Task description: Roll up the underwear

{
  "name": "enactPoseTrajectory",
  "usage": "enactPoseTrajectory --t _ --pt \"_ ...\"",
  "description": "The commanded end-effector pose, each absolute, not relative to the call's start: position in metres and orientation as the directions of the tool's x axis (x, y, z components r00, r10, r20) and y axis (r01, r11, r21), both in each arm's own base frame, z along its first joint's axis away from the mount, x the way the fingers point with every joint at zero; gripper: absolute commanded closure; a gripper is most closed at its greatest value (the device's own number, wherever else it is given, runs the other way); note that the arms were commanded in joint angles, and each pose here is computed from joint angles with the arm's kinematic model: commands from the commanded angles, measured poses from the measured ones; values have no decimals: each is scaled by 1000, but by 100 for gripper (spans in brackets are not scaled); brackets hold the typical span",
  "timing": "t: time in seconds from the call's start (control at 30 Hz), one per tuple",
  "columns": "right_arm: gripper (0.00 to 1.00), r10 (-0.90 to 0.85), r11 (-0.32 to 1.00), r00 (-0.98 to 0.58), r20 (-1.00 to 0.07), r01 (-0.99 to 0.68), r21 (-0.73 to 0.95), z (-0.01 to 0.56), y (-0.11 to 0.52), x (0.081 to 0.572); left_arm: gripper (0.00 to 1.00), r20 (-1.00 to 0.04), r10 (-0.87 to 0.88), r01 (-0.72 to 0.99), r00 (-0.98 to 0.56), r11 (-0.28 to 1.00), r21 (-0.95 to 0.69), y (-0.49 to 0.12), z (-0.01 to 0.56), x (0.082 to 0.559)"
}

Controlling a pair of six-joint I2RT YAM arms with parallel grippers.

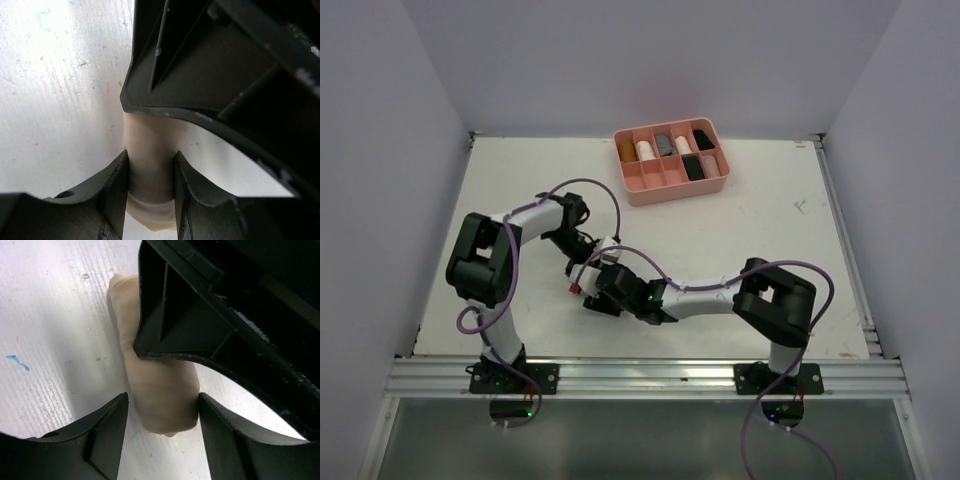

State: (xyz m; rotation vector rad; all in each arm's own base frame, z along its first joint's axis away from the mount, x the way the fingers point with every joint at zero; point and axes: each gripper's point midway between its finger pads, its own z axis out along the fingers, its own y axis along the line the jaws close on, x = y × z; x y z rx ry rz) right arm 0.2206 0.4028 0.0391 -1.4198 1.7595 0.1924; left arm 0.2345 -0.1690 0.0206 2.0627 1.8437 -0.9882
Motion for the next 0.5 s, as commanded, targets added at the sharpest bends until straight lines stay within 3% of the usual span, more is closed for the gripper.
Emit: enactPoseTrajectory --t 0.0,0.17,0.47 --pt "40 -710 325 -35 -703 -902 -284 22 415 220 96 -423 905 923 56 -208 -324 -137 -30 226" --pt "67 -731 275 -59 -680 -937 -214 8 414 207 91 -444 896 925 22 -187 -332 -143 -26 230" --pt "83 -766 246 -62 -640 -948 -203 -1 393 195 76 -504 857 942 -111 -72 -329 -155 -12 264"
